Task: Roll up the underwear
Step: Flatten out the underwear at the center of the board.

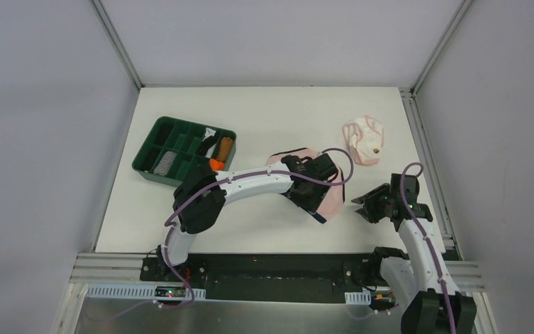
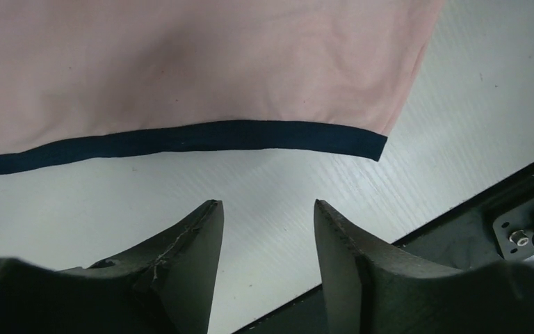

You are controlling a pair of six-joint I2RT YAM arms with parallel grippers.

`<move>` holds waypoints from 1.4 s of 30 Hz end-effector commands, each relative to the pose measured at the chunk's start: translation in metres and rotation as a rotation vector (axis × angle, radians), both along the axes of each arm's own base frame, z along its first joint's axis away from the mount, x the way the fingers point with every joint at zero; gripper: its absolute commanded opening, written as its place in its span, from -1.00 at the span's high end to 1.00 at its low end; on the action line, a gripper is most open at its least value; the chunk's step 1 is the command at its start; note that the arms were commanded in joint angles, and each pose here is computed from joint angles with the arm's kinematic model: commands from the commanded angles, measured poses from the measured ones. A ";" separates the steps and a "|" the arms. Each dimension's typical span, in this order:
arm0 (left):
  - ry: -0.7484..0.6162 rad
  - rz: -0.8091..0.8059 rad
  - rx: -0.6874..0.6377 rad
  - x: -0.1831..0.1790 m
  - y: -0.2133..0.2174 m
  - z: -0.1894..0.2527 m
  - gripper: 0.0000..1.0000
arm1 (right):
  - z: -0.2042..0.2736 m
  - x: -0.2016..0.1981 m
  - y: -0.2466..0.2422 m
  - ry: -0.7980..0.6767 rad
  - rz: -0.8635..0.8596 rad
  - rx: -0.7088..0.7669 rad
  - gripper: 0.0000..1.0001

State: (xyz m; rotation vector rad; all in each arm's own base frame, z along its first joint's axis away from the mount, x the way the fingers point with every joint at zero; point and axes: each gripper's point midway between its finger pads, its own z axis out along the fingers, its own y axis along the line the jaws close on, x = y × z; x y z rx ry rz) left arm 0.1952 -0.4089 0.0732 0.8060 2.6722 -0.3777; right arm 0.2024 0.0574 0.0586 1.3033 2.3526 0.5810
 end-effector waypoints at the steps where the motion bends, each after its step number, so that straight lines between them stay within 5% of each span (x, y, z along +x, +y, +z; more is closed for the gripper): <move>1: -0.046 -0.129 -0.067 -0.005 -0.026 0.013 -0.10 | 0.013 -0.025 -0.007 0.050 -0.060 -0.005 0.14; 11: -0.074 -0.298 -0.075 -0.028 -0.071 0.002 -0.10 | 0.023 -0.055 -0.034 0.049 -0.285 -0.072 0.04; 28: -0.159 -0.322 0.034 -0.019 -0.074 -0.031 0.14 | 0.032 -0.062 -0.048 0.065 -0.312 -0.145 0.00; 37: -0.135 -0.320 0.060 -0.022 -0.063 -0.035 1.00 | 0.022 -0.046 -0.015 0.072 -0.170 0.014 -0.13; 42: -0.072 -0.258 0.023 -0.026 -0.044 -0.022 1.00 | 0.018 -0.031 0.009 0.038 -0.069 0.142 -0.20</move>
